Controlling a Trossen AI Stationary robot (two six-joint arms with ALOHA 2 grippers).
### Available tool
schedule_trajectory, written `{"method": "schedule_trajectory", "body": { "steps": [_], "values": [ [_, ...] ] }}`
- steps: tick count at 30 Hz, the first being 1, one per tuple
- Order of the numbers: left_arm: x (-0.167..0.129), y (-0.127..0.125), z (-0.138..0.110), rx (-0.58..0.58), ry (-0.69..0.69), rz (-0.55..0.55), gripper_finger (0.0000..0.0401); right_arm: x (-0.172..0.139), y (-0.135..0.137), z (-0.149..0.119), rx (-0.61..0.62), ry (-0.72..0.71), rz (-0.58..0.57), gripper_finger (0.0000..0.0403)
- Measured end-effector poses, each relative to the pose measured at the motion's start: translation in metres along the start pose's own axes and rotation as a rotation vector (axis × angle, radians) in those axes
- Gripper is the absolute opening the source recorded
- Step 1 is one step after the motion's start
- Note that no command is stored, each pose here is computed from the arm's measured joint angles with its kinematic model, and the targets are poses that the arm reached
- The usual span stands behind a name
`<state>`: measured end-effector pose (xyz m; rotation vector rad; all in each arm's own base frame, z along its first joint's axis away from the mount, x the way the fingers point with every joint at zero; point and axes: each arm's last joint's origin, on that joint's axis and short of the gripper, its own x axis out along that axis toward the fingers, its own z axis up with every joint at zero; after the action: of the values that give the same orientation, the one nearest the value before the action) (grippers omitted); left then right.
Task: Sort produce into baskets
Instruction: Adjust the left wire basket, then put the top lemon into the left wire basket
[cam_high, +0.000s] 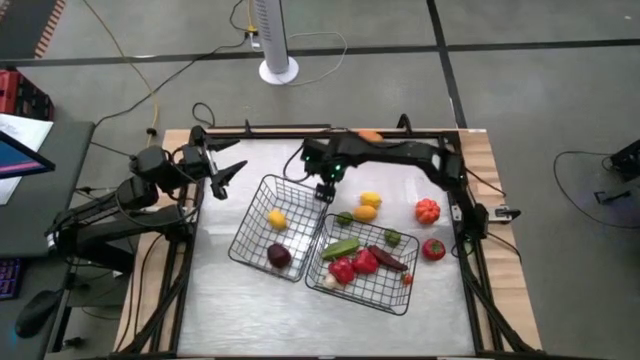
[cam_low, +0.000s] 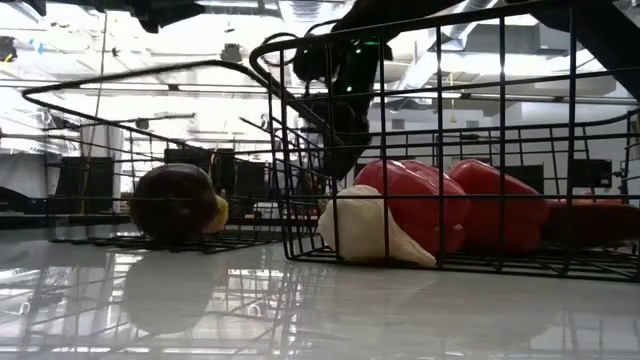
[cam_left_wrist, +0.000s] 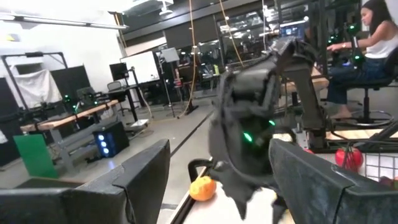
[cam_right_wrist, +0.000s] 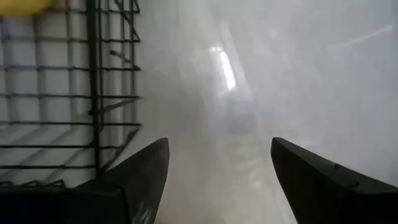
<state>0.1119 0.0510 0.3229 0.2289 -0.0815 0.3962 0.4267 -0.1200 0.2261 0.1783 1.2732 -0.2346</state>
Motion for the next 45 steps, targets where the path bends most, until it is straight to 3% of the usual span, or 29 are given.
{"method": "schedule_trajectory", "body": {
  "steps": [9, 14, 21, 26, 32, 45],
  "values": [
    [0.000, 0.000, 0.000, -0.003, 0.002, 0.008, 0.0261, 0.006, 0.044, 0.001, -0.101, -0.013, 0.130, 0.0310],
    [0.000, 0.000, 0.000, -0.013, 0.004, 0.008, 0.0261, -0.006, 0.059, -0.002, -0.151, -0.023, 0.102, 0.0310],
    [0.000, 0.000, -0.001, -0.014, 0.011, 0.007, 0.0261, -0.047, 0.033, -0.012, -0.099, -0.002, 0.002, 0.0310],
    [0.000, 0.000, -0.003, -0.015, 0.029, 0.003, 0.0261, -0.067, 0.000, -0.038, 0.022, 0.161, -0.028, 0.0310],
    [0.000, 0.000, -0.003, -0.019, 0.031, 0.003, 0.0261, -0.045, -0.019, -0.074, 0.087, 0.248, -0.013, 0.0310],
    [0.000, 0.000, -0.002, -0.024, 0.025, 0.005, 0.0261, 0.000, -0.024, -0.128, 0.123, 0.260, -0.015, 0.0310]
  ]
}}
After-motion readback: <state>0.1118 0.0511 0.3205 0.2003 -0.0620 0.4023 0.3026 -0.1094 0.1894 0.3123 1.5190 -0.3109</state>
